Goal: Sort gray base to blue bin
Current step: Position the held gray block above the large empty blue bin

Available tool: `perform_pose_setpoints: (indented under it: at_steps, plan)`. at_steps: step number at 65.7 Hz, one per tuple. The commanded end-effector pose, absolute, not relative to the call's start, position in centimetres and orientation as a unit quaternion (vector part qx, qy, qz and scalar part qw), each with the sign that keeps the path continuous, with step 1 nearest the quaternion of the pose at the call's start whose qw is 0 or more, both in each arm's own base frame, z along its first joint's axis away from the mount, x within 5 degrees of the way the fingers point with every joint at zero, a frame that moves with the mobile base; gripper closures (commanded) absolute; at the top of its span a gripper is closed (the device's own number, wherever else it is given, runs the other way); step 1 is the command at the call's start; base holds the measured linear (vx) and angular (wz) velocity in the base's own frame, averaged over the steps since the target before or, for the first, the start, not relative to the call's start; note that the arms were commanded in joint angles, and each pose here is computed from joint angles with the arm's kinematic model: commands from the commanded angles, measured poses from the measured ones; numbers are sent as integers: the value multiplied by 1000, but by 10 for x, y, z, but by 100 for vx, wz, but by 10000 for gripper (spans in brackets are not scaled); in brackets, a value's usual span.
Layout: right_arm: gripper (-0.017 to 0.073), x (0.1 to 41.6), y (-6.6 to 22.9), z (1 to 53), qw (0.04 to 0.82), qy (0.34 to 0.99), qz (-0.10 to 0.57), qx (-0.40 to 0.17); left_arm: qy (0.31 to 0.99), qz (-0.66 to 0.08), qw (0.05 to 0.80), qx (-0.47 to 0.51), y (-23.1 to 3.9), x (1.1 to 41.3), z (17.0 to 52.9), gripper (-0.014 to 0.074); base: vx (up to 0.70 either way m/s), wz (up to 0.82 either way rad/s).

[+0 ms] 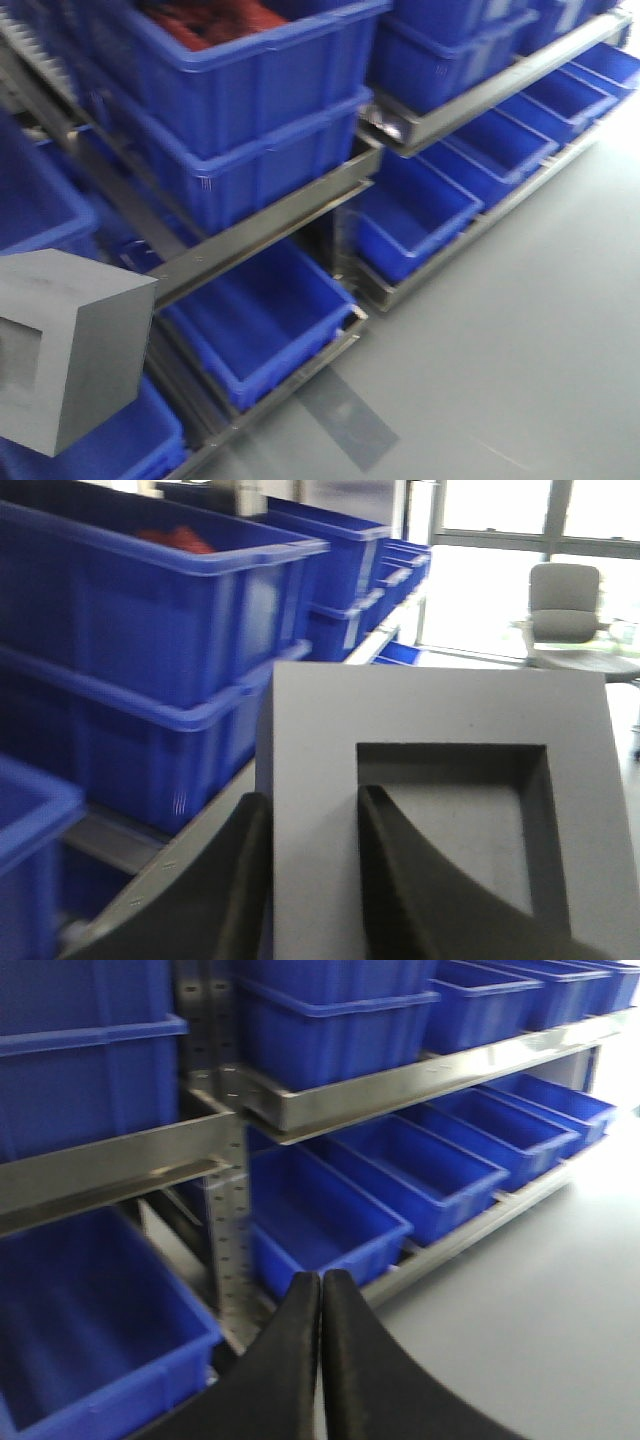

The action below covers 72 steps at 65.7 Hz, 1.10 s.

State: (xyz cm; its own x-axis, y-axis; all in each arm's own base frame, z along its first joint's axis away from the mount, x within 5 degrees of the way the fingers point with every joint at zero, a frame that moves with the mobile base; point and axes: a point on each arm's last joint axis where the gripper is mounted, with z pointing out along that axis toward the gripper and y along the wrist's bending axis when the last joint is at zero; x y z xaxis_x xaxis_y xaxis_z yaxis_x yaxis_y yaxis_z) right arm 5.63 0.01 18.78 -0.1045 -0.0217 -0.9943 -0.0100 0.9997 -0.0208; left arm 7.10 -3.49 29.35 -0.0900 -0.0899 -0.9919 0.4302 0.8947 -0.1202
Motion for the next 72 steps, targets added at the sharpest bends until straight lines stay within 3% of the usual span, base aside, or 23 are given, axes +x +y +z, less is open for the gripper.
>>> perform_pose_setpoints:
  at_steps: [1,43,72]
  plan:
    - [568,56,0,190,695,719,-9,-14,669,-210,705,104,-34,71,312,599,21,77]
    - [568,56,0,190,695,719,-9,-14,669,-210,705,104,-34,71,312,599,20,77]
    - [568,56,0,190,695,719,-9,-14,669,-210,705,104,-34,71,312,599,11,33]
